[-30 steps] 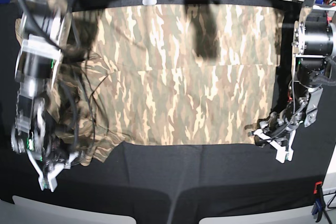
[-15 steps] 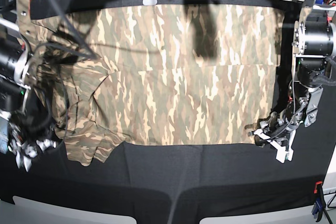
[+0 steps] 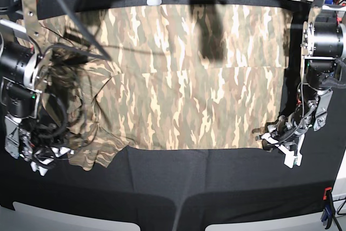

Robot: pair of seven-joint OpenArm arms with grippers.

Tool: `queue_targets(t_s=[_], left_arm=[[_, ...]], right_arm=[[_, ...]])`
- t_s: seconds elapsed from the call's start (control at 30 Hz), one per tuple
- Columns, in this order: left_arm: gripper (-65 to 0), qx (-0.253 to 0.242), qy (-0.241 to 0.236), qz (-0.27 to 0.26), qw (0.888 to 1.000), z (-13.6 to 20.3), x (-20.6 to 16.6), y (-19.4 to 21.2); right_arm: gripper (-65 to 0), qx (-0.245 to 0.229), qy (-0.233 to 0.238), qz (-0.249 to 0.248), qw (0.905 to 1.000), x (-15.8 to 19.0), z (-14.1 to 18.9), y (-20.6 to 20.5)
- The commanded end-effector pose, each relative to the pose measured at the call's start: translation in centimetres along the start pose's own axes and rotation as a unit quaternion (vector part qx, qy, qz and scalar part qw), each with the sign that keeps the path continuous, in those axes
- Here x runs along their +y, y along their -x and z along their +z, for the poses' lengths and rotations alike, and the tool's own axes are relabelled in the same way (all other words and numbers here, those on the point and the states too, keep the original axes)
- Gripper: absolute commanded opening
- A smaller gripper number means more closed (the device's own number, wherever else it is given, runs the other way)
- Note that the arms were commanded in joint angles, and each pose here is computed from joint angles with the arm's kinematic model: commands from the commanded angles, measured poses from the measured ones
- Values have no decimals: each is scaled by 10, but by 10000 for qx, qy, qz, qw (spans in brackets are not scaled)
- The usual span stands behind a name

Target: Layout the t-shirt on the table in an organized manner, then fold the t-shirt properly

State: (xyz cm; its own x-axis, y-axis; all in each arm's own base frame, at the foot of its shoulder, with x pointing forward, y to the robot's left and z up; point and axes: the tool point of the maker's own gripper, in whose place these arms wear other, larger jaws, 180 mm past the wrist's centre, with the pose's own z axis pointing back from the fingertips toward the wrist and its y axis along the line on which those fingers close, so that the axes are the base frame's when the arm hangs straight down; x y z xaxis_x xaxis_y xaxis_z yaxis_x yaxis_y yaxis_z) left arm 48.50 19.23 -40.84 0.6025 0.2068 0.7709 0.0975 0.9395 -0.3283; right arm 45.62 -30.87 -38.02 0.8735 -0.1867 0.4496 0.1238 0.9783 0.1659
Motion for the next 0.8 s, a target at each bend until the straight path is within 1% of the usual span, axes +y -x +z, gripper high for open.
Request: queue_targets(t_s=[0.0, 0.07, 0.13, 0.2, 0.23, 0.3, 0.4, 0.6, 0.77], left_arm=[[-650, -386, 70, -33, 9992, 1, -3, -34], [-650, -388, 69, -34, 9992, 1, -3, -34], [-650, -390, 69, -34, 9992, 1, -3, -34], [-650, -390, 69, -34, 9992, 1, -3, -34], [-650, -390, 67, -34, 9992, 1, -3, -34], [-650, -341, 67, -34, 9994, 1, -3, -32], [-650, -129, 70, -37, 9999, 1, -3, -25], [-650, -23, 88, -64, 9999, 1, -5, -23], [-650, 226, 162, -190, 9994, 2, -12, -23]], right_arm=[[-650, -365, -41, 94, 9993, -2, 16, -30], [-650, -330, -254, 368, 9985, 6, 18, -29], [-650, -282, -542, 741, 9954, 17, 20, -27], [-650, -399, -1006, 1176, 9871, 34, 25, -31], [-650, -472, -1172, 1253, 9840, 40, 29, -33], [-650, -560, -1302, 1173, 9829, 44, 34, -38], [-650, -601, -1345, 1198, 9818, 47, 39, -43], [-650, -673, -1716, 1021, 9776, 61, 47, -47], [-650, -657, -1788, 1027, 9763, 64, 50, -48]])
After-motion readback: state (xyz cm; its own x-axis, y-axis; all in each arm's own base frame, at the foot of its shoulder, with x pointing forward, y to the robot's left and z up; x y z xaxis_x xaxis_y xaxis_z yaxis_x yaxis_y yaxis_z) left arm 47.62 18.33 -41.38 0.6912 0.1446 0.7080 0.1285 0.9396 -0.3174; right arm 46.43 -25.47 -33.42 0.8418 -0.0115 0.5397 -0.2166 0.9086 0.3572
